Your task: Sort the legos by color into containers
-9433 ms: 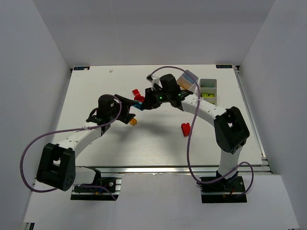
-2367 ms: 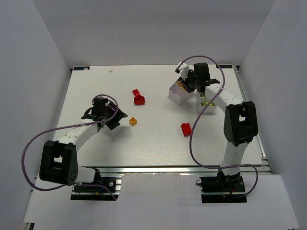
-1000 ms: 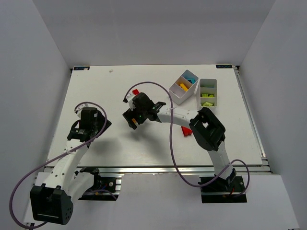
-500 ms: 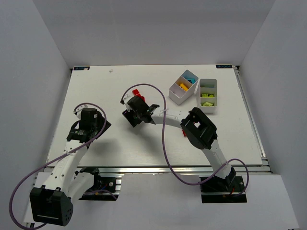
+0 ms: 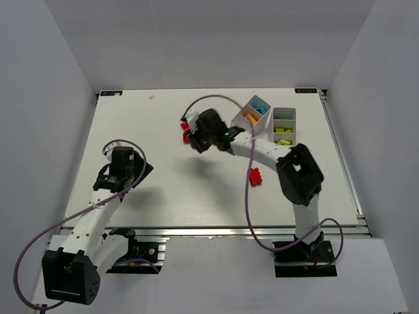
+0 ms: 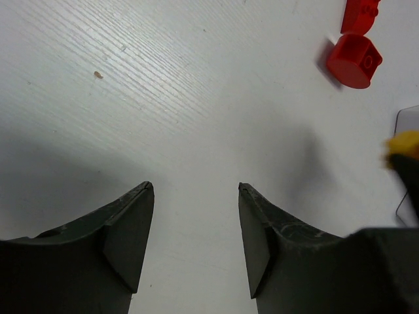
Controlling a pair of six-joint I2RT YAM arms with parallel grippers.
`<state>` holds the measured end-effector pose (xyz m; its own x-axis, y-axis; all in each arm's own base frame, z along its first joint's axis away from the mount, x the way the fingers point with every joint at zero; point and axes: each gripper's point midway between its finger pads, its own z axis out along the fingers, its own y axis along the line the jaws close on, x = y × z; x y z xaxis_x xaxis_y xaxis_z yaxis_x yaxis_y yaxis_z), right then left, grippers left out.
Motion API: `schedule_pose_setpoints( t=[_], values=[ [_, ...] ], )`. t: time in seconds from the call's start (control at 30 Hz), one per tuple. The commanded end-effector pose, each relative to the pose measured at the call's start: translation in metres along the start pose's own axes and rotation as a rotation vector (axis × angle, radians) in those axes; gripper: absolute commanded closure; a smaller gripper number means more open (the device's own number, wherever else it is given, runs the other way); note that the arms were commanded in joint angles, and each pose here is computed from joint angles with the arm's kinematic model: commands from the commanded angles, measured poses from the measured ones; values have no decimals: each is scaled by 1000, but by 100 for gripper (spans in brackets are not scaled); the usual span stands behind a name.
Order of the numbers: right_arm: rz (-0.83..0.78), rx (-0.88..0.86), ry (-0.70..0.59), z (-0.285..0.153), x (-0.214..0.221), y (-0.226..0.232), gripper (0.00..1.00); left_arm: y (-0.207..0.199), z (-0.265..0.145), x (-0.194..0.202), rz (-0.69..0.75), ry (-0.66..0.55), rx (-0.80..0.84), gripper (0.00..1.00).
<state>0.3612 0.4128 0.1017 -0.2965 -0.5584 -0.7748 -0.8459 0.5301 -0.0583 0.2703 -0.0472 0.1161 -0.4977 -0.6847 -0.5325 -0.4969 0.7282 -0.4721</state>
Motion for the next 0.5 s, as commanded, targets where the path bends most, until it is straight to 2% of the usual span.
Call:
schedule_pose_setpoints(
  t=[0.0, 0.07, 0.2, 0.3, 0.47],
  values=[
    [-84, 131, -190, -66, -57, -87, 100, -7, 6, 2, -17, 7, 39, 36],
    [-130, 205, -174, -80, -53, -118, 100, -9, 9, 3, -16, 13, 46, 36],
    [-85, 407, -115, -109, -30, -198, 100, -12, 14, 4, -12, 24, 56, 36],
    [-53, 484, -94, -122, -21, -234, 100, -15, 18, 5, -12, 31, 62, 36],
    [-48, 525, -56, -125, -4, -258, 99, -17, 22, 6, -11, 43, 66, 36]
  ],
)
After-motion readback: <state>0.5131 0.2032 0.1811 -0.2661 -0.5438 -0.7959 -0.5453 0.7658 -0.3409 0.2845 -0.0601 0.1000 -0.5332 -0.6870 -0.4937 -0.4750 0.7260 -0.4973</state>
